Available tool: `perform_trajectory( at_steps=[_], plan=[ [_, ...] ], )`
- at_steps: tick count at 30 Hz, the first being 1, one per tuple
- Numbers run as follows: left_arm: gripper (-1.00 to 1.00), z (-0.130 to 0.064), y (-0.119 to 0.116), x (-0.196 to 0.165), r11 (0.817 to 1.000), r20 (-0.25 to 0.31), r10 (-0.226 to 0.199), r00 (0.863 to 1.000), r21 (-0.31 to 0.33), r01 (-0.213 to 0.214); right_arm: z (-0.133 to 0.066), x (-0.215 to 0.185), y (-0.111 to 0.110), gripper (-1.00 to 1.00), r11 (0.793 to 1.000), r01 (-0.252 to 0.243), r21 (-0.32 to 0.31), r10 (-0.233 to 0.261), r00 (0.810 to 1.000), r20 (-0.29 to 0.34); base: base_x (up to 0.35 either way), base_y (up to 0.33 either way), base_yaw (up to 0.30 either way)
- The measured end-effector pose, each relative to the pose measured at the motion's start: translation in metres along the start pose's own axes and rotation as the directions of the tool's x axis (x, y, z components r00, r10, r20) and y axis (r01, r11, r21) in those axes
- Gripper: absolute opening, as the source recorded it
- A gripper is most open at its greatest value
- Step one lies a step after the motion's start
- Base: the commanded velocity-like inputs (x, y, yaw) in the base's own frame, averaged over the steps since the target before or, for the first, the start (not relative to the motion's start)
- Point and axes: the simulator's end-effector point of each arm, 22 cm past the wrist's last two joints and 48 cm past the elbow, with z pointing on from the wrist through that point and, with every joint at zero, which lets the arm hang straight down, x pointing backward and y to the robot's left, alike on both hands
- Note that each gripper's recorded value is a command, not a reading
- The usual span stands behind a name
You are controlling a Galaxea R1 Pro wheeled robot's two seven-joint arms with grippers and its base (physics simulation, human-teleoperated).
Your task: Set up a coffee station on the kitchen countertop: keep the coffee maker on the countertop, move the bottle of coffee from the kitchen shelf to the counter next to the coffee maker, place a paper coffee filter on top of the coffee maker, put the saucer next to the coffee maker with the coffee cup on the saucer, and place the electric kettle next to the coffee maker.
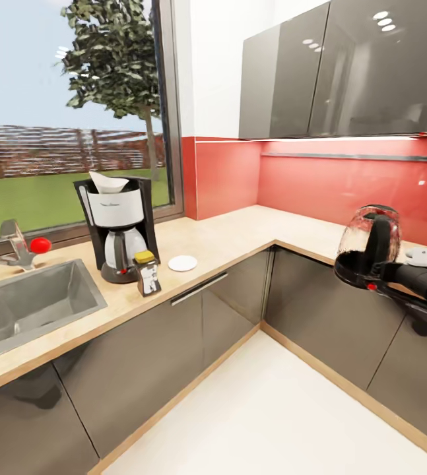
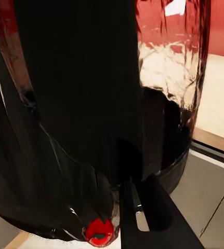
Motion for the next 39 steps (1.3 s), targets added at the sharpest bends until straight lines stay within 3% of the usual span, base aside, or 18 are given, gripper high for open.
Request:
perform_trajectory(
  at_steps=[9, 39],
  plan=[
    [1.0, 0.0001, 0.0001, -0.0002, 1.0, 0.001, 0.0, 1.0, 0.0, 0.0, 0.0006, 0.0004, 0.0002, -1.0, 1.0, 0.0, 0.0, 0.0, 1.0, -0.001, 0.044, -0.019, 0.19],
    [1.0, 0.0001, 0.0002, 0.0, 1.0, 0.0, 0.0, 1.0, -0.001, 0.0, 0.0002, -0.0003, 0.0004, -1.0, 1.0, 0.002, 0.0, -0.002, 1.0, 0.001, 0.046, -0.208, 0.106]
  ],
)
